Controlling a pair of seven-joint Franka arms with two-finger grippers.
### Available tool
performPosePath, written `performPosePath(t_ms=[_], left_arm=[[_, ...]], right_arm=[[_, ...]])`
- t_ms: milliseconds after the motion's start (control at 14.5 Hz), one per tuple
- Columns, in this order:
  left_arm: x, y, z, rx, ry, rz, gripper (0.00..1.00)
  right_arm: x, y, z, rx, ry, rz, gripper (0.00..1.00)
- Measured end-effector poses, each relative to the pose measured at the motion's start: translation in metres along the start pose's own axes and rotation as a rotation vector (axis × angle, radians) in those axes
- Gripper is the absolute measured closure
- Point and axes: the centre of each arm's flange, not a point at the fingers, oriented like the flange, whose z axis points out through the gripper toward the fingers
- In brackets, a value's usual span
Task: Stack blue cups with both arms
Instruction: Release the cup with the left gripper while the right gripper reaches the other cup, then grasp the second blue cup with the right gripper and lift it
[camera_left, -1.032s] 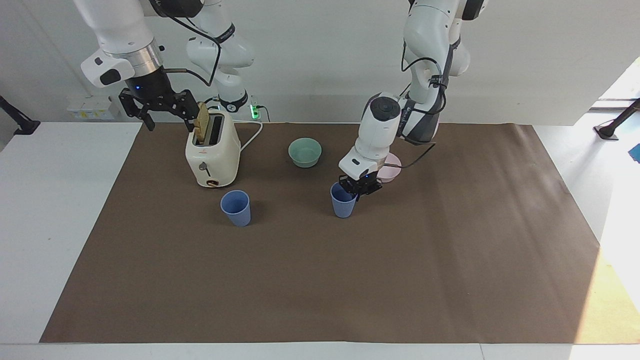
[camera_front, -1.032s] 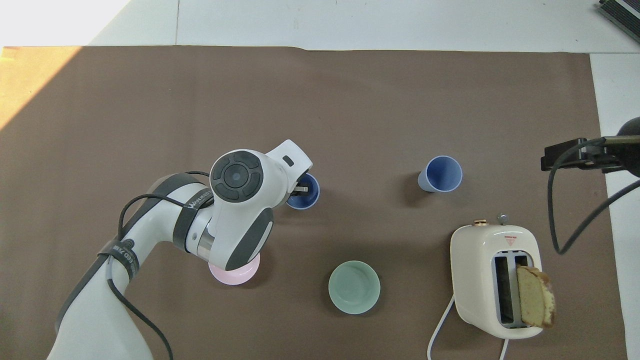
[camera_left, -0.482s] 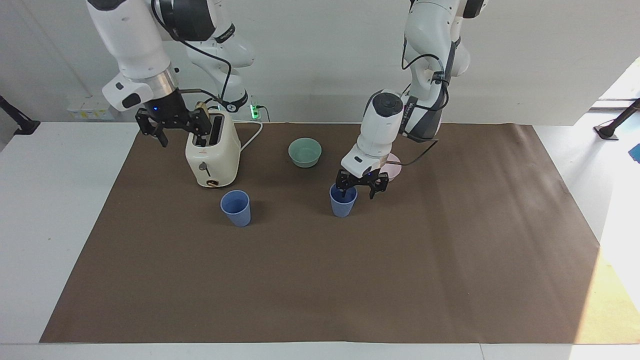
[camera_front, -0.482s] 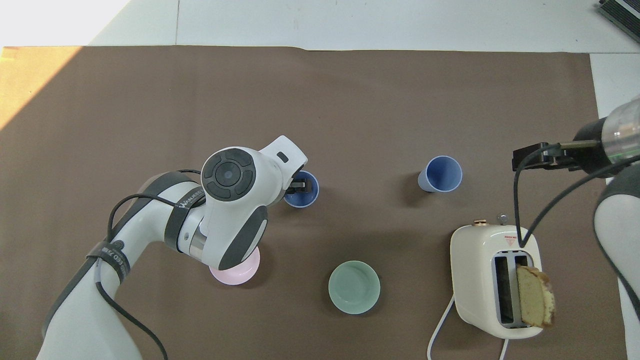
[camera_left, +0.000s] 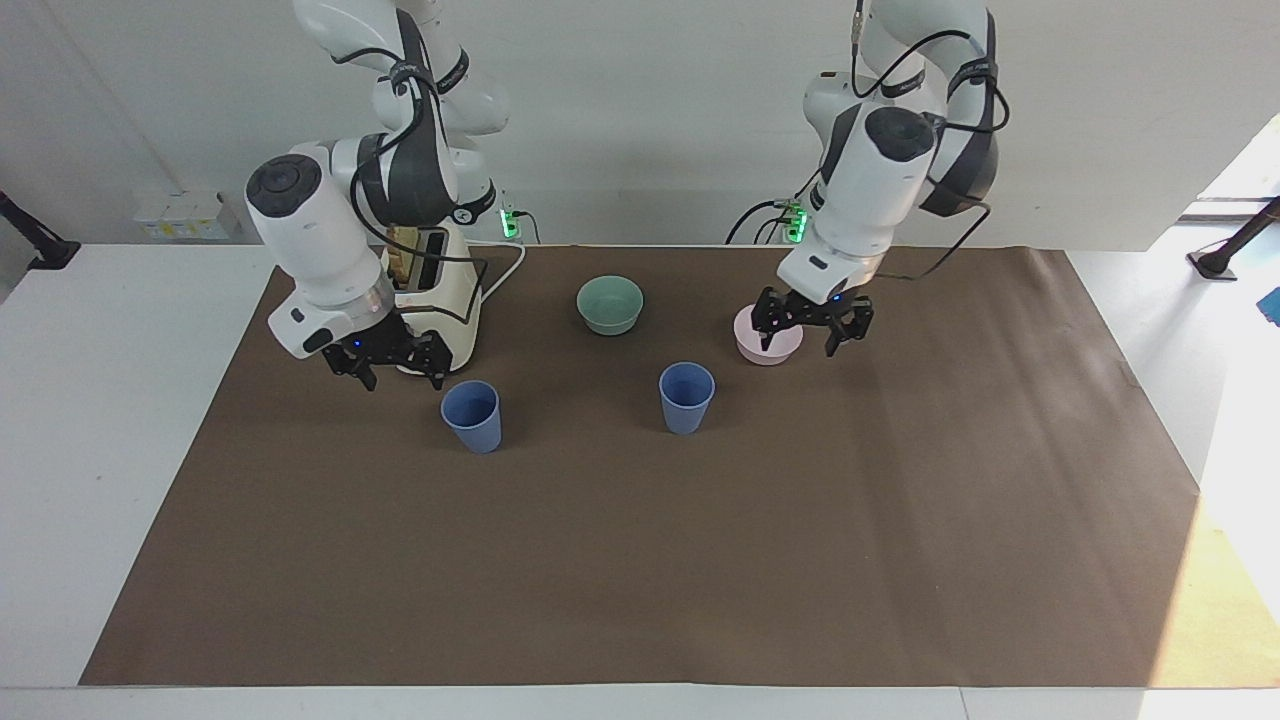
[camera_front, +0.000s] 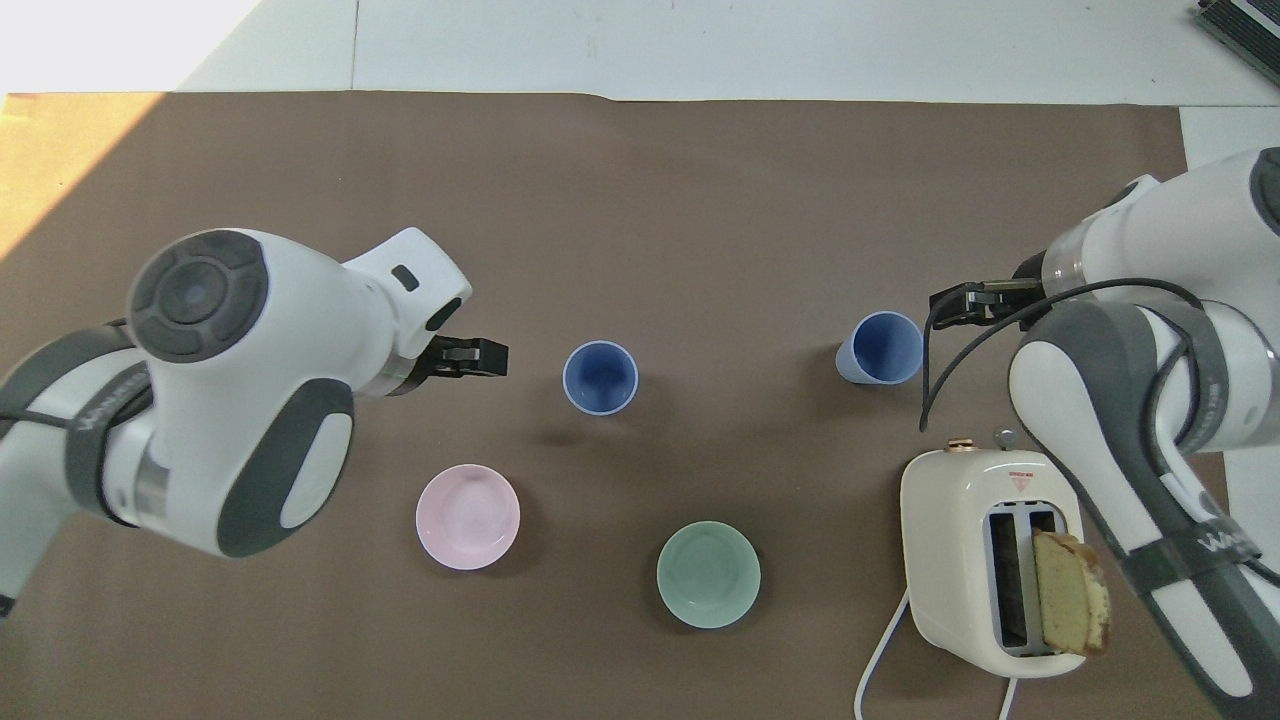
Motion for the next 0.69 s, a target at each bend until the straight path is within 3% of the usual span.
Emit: performPosePath(t_ms=[482,688], left_arm=[[0.01,-0.144,-0.113,0.059,0.025,0.076,0.0],[0.005,-0.175,-0.148,0.067,0.006,0.063,0.0]], right_arm=[[-0.01,-0.005,0.043,-0.001,-0.067,-0.009,0.0],[-0.011,-0.005,0.059,0.0,-0.051,-0.009,0.0]])
